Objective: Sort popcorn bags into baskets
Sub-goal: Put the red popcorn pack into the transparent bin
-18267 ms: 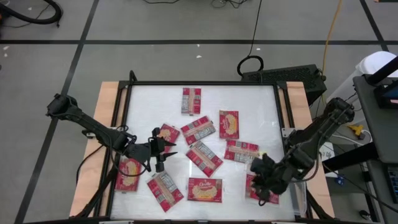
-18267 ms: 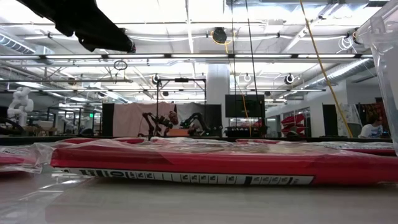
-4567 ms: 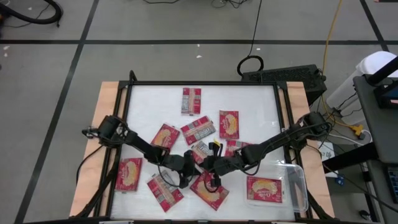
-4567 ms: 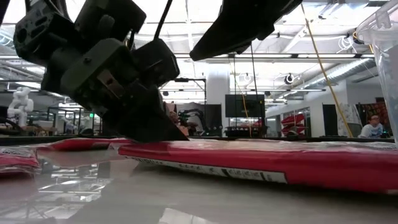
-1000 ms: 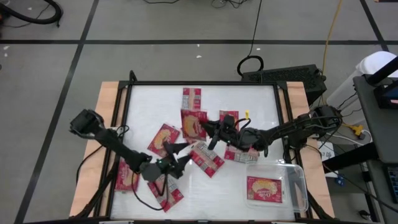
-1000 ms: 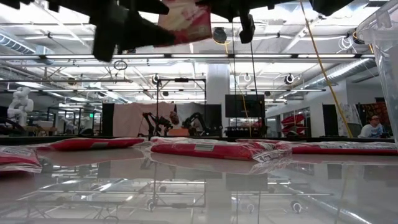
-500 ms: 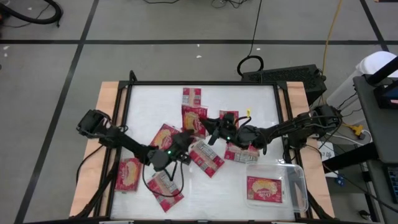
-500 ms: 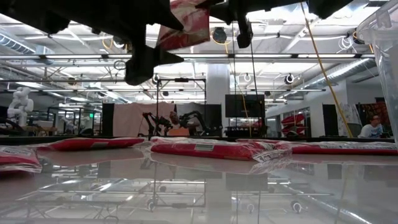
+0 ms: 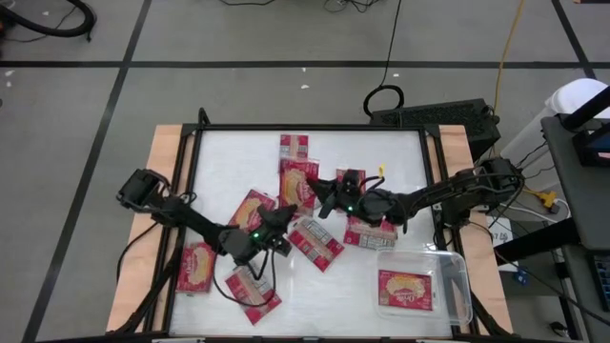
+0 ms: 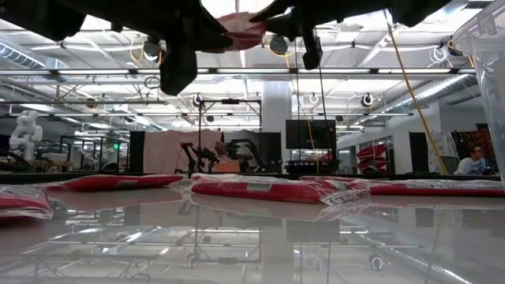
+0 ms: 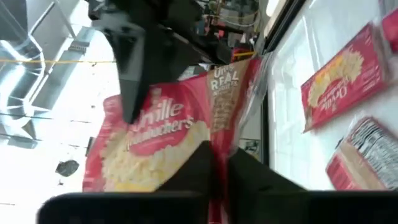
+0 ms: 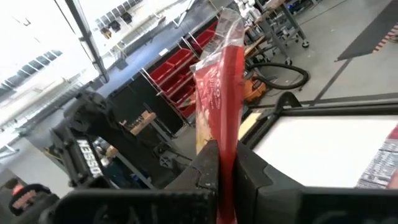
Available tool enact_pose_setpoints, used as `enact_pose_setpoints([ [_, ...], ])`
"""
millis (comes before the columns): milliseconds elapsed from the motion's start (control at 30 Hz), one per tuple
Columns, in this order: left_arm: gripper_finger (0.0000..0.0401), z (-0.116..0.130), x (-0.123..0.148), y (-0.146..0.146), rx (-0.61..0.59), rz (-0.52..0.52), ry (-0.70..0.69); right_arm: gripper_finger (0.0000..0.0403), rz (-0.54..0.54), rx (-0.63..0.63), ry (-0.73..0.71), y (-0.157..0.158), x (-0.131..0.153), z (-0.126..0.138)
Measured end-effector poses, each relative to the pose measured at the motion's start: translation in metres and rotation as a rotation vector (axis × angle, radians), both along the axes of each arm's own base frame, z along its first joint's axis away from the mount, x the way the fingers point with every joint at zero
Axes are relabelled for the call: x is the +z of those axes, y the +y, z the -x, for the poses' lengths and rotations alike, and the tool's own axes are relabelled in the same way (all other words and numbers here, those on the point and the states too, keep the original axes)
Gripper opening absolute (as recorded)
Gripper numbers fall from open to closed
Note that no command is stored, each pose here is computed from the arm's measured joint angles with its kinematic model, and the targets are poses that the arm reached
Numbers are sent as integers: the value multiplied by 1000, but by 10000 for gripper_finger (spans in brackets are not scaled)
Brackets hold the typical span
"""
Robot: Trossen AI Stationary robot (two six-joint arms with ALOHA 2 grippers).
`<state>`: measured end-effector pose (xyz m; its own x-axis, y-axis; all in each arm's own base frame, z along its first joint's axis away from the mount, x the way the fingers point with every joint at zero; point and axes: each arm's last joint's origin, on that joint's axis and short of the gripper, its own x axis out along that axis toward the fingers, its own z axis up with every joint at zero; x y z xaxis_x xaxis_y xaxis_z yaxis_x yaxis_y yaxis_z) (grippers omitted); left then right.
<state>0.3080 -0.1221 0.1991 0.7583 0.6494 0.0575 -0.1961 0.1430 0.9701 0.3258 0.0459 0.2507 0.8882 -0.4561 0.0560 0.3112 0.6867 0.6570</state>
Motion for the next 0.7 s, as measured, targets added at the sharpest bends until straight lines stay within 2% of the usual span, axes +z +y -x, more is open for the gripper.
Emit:
enact_pose_setpoints([
  [233,23,4,0,-10,-27,7,-5,9,-4,25,22,1,-8,3],
  [333,10,6,0,-15,-42,17,-12,16,-7,48,30,2,-12,6],
  [600,8,9,-3,-22,-55,113,-63,95,10,82,68,9,-20,10],
  [700,8,12,-6,-26,-70,151,-72,126,74,95,113,13,-18,13],
])
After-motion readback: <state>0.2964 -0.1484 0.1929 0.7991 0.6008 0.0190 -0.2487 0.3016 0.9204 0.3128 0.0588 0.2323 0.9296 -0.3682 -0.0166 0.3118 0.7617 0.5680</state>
